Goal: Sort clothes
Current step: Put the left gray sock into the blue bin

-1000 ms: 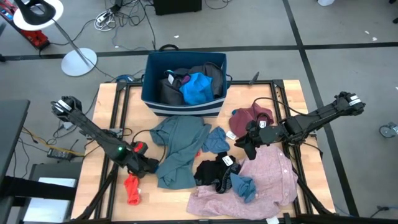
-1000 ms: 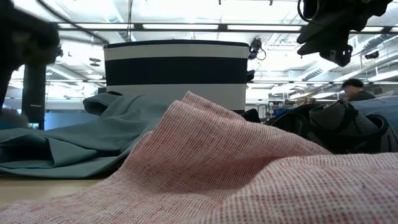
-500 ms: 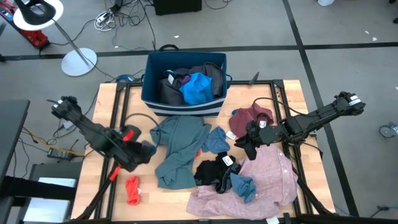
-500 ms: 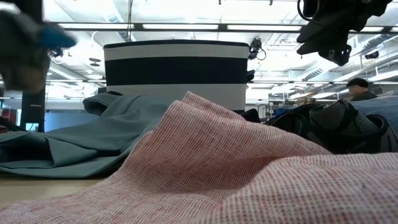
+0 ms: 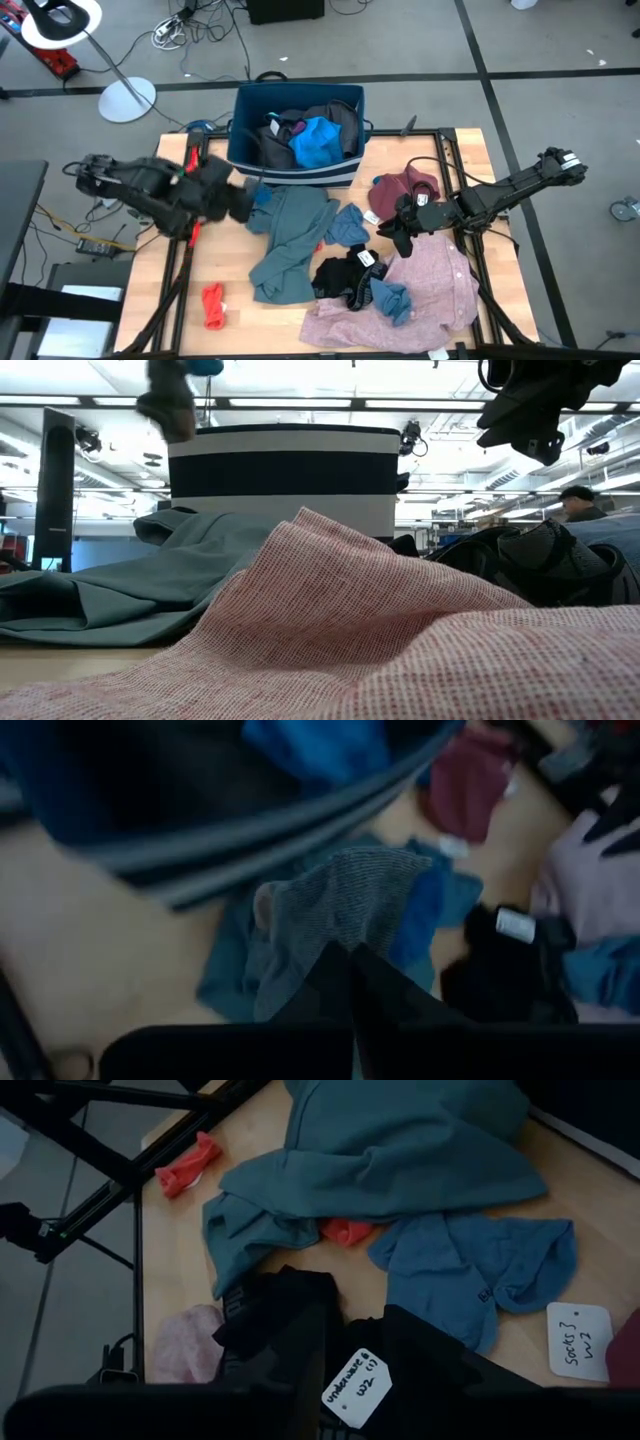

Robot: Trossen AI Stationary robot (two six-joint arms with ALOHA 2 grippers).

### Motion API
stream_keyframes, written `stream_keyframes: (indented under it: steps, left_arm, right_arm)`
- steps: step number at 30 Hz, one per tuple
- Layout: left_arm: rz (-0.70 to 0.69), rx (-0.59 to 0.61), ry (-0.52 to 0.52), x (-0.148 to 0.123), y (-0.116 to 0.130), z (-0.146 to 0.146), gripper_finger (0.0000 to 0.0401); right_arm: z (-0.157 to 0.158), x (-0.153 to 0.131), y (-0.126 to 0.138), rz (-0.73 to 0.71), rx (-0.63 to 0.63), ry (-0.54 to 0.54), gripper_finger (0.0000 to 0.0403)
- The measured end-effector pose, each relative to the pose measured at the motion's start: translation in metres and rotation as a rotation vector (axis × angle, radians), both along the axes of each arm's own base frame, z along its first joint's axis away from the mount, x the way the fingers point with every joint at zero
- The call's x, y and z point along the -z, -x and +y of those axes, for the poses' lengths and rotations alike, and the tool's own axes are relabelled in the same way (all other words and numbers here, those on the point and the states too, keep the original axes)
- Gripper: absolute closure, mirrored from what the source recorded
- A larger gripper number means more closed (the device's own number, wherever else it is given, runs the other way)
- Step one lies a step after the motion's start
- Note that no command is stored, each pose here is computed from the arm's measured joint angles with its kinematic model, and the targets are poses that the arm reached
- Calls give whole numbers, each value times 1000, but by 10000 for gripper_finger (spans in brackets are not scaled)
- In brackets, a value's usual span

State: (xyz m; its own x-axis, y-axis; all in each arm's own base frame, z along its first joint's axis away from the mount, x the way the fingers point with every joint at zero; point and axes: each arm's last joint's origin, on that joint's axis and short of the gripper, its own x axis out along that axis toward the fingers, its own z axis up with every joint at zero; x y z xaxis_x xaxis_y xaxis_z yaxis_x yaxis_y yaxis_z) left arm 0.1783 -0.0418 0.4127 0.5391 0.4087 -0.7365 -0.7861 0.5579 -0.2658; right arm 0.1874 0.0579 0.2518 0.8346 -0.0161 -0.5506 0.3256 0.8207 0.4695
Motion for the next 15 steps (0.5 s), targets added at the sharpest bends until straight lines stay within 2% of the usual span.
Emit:
stream_keyframes:
  steps: [7,15]
  left_arm:
    - [-45,13,-146,-28,-8,42,401]
    - [-25,65,-196,-35,-17,106,401]
  right_arm:
    - [0,0,0,-3,2,-4,296]
    - [-4,0,-1,-5,44,-36,296]
